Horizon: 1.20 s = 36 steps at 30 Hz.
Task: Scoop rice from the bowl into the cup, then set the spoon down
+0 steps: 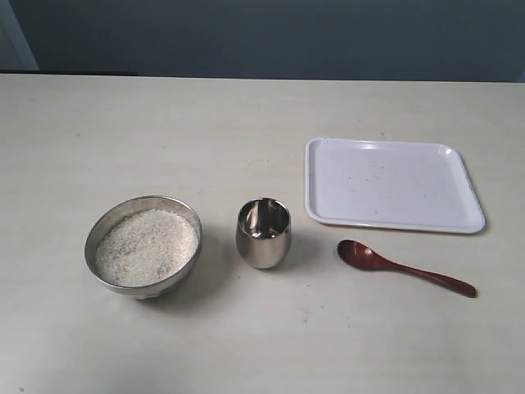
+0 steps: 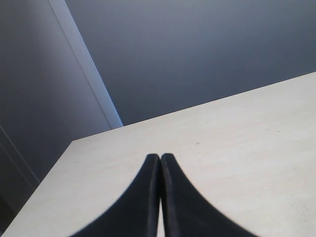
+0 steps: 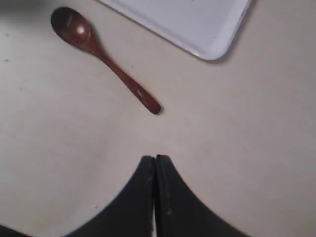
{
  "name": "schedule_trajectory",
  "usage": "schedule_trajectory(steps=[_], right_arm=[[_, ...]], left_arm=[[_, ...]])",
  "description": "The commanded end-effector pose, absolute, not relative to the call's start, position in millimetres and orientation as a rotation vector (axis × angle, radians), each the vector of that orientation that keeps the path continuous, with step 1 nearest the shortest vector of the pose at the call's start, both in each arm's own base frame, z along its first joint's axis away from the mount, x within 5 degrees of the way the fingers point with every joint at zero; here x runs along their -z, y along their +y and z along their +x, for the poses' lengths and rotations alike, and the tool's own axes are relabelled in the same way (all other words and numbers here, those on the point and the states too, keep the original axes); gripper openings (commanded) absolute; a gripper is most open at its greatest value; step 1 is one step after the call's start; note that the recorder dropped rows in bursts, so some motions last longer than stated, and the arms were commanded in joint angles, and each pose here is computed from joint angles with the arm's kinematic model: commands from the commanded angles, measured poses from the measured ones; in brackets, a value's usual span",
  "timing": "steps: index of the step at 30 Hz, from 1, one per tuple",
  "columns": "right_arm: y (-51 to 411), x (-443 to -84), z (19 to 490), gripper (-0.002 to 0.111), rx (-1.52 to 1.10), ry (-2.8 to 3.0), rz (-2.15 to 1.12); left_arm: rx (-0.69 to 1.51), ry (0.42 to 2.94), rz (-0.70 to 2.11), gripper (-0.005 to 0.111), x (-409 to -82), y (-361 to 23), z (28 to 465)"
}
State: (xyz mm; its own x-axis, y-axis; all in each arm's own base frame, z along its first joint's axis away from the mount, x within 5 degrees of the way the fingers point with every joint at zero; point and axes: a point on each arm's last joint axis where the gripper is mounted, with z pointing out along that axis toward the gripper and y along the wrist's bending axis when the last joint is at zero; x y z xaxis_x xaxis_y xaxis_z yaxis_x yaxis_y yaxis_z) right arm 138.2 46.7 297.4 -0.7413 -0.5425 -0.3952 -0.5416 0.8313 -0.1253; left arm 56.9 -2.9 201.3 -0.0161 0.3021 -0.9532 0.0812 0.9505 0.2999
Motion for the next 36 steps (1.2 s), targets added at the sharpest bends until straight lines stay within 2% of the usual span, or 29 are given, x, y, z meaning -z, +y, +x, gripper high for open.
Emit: schedule_trajectory(steps=[1,8,13,20,25,29,36], right_arm=[[61.1,-289.1,170.1,-0.001,-0.035,2.497,-0.809],[74.0,-238.3,207.1,-0.001,-0.02,2.7,-0.913],[81.4,-199.7,218.4,-0.001,-0.054,2.733,-1.346],[77.2,-196.1,218.9,-0.001,0.012,2.724,-1.456],[72.3,-196.5,223.7,-0.001,0.105,2.812,-1.203],[75.6,-196.8,227.0,-0.001,0.074,2.767,-1.192],[85.8,-196.5,227.5,-0.001,-0.051,2.628,-1.378]], left_arm=[[-0.172,1.571,0.302,0.0,-202.8,-3.3,56.4],[-0.172,1.571,0.302,0.0,-202.8,-3.3,56.4],[-0.172,1.571,0.302,0.0,-202.8,-3.3,56.4],[-0.172,1.571,0.302,0.0,-202.8,-3.3,56.4],[-0.172,1.571,0.302,0.0,-202.8,-3.3,56.4],[-0.172,1.571,0.302,0.0,-202.8,-3.3,56.4],[-0.172,1.571,0.302,0.0,-202.8,-3.3,56.4]])
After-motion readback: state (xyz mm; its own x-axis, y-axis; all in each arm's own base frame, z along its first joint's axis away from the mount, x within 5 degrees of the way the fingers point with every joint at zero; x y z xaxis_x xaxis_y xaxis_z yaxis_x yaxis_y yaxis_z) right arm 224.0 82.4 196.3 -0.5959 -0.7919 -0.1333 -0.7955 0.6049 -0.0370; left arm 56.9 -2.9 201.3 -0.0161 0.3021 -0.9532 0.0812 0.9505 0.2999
